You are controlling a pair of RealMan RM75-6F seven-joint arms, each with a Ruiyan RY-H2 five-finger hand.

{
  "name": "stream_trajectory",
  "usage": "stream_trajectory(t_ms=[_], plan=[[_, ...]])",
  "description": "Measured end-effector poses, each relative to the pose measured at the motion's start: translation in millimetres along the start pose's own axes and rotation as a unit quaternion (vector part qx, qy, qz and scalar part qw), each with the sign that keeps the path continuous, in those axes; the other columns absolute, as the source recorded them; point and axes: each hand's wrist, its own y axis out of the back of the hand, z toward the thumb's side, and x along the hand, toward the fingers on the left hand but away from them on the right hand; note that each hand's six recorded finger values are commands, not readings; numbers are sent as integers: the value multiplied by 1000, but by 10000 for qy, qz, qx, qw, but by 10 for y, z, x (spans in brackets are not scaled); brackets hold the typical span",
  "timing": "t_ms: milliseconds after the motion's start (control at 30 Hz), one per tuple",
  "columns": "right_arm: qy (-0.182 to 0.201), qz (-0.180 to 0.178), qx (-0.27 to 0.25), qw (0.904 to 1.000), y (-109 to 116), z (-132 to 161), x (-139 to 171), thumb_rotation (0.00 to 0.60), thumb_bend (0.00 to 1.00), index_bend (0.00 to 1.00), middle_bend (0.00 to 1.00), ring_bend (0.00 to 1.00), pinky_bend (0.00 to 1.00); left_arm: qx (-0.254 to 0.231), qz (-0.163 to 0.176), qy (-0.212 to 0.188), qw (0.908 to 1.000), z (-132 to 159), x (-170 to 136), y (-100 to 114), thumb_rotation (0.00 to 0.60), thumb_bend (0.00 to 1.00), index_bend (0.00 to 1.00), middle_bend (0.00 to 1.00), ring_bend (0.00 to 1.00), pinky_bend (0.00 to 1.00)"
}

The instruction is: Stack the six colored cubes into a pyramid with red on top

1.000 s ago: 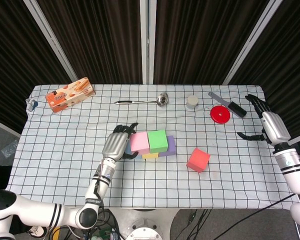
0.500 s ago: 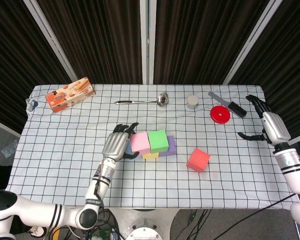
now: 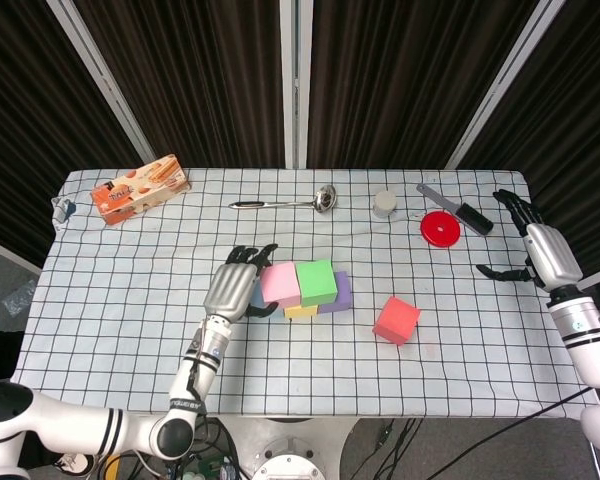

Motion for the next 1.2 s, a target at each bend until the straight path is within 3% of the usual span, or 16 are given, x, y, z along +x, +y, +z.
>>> stream_trajectory(t_ms=[1200], plan=[[-105,39,-58,9999,-55,-89,-12,600,89,0,0,0,0,153,-168,-206,9995,-34,40,-56,600,200,110,341,106,79]])
